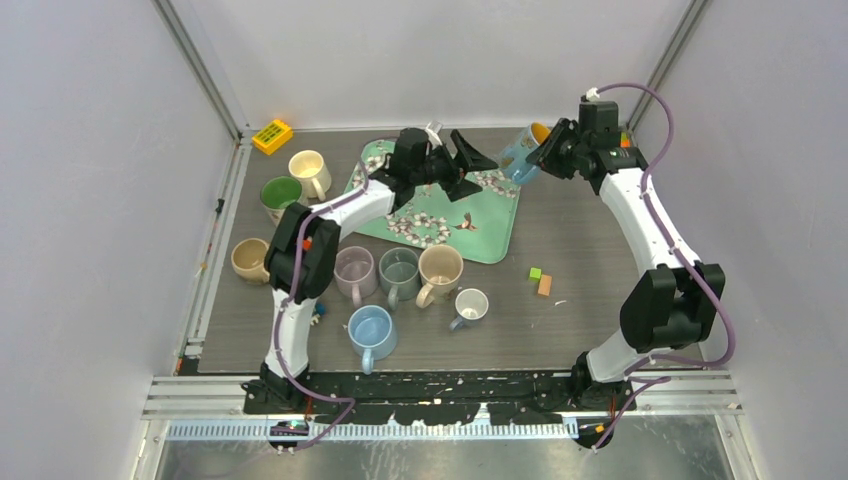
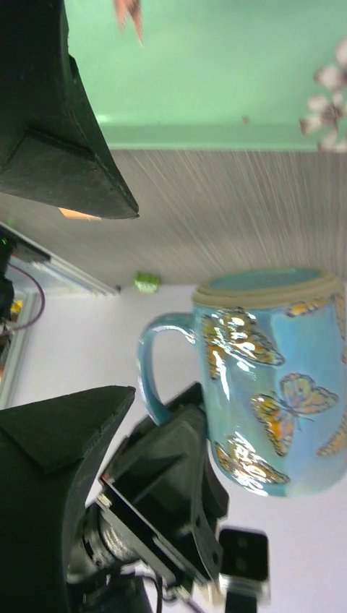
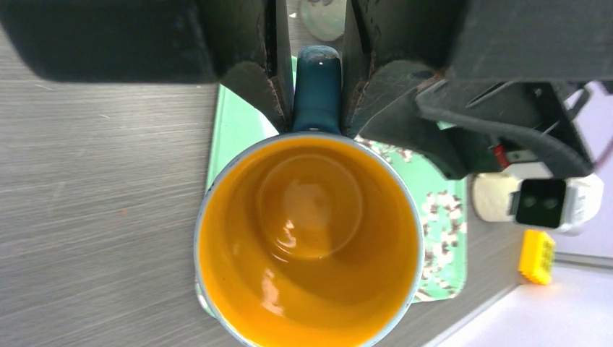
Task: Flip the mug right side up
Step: Turn over the cup on the tray, then place the cup at the corner of the board.
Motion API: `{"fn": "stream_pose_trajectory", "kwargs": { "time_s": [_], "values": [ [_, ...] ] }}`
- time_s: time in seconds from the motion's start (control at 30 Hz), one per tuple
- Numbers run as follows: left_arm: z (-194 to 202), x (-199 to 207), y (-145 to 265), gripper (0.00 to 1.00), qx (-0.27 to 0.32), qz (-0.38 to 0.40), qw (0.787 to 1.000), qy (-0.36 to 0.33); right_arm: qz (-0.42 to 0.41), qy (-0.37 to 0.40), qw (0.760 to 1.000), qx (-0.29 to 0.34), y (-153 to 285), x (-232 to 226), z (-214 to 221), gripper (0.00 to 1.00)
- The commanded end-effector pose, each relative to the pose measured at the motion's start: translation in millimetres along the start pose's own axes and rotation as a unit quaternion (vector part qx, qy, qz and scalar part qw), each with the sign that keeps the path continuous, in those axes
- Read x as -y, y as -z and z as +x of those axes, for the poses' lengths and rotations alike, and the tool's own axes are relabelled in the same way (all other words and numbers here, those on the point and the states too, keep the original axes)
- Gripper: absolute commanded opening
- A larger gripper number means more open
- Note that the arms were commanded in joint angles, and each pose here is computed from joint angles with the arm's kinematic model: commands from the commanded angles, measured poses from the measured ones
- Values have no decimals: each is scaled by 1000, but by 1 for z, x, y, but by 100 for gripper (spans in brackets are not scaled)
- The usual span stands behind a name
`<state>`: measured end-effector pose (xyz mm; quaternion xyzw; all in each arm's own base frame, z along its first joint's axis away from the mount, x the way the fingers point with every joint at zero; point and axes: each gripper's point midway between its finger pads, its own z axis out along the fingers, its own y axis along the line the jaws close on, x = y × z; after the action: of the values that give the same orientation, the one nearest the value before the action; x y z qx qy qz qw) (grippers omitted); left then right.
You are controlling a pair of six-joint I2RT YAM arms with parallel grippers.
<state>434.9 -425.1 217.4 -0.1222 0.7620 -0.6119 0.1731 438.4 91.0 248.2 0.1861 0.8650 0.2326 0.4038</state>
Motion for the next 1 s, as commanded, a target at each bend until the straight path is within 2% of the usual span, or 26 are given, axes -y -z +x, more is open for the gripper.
{"fn": "stream_pose_trajectory", "kwargs": {
  "time_s": [0.0,0.17,0.23,0.43,0.73,0.97],
  "values": [
    [8,32,40,88,-7,-43,992,-121,-3,51,994,99,14,-13,-50,1],
    [14,32,77,93,2,-105,976,-192,39,70,990,119,6,8,-54,1],
    [24,30,91,99,-7,-122,971,-207,69,76,986,130,2,21,-58,1],
    [46,34,134,100,-13,-151,951,-268,131,100,976,142,-11,53,-56,1],
    [75,44,175,100,-29,-144,944,-296,202,131,958,159,-28,90,-58,1],
    [83,42,188,100,-35,-147,939,-310,206,136,956,157,-51,101,-57,1]
  ]
}}
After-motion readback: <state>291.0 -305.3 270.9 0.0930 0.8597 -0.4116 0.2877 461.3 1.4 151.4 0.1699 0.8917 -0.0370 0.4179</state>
